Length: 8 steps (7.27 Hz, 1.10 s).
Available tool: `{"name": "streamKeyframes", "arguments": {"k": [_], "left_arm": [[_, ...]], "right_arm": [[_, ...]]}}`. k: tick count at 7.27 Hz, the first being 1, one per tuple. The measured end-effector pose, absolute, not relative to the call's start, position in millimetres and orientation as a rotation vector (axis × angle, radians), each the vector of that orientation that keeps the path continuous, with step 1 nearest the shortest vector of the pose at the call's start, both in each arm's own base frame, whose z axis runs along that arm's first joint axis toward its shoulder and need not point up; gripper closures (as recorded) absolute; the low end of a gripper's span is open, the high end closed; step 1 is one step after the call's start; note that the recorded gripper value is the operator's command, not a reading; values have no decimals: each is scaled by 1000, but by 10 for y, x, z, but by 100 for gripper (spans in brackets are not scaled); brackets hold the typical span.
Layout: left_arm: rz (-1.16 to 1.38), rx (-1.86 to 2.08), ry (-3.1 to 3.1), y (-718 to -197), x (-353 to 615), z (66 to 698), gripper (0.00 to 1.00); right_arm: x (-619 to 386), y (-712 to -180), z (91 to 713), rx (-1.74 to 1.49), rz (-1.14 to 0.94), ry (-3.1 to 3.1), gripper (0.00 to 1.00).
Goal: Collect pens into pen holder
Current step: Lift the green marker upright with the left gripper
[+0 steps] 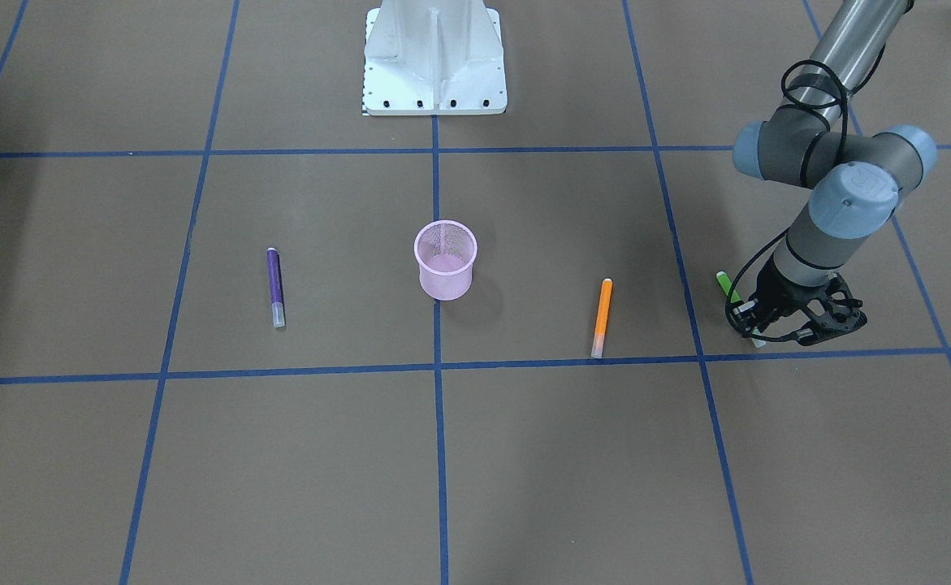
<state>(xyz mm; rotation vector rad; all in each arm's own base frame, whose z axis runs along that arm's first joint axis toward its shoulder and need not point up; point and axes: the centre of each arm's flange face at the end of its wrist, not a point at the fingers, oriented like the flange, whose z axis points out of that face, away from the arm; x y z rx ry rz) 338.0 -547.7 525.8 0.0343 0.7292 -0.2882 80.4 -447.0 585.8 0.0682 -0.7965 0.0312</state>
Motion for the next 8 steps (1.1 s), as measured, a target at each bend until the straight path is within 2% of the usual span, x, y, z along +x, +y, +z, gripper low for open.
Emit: {"name": "streamKeyframes", "arguments": {"k": [4,8], "left_arm": [[-282,36,748,-5431,3350,5027,100],[-327,223,826,-5420,2953,3991,100]], "right_arm": [[806,-4495,5833,73,29,-795,0],[809,-4576,5884,88,21,-786,0]]}}
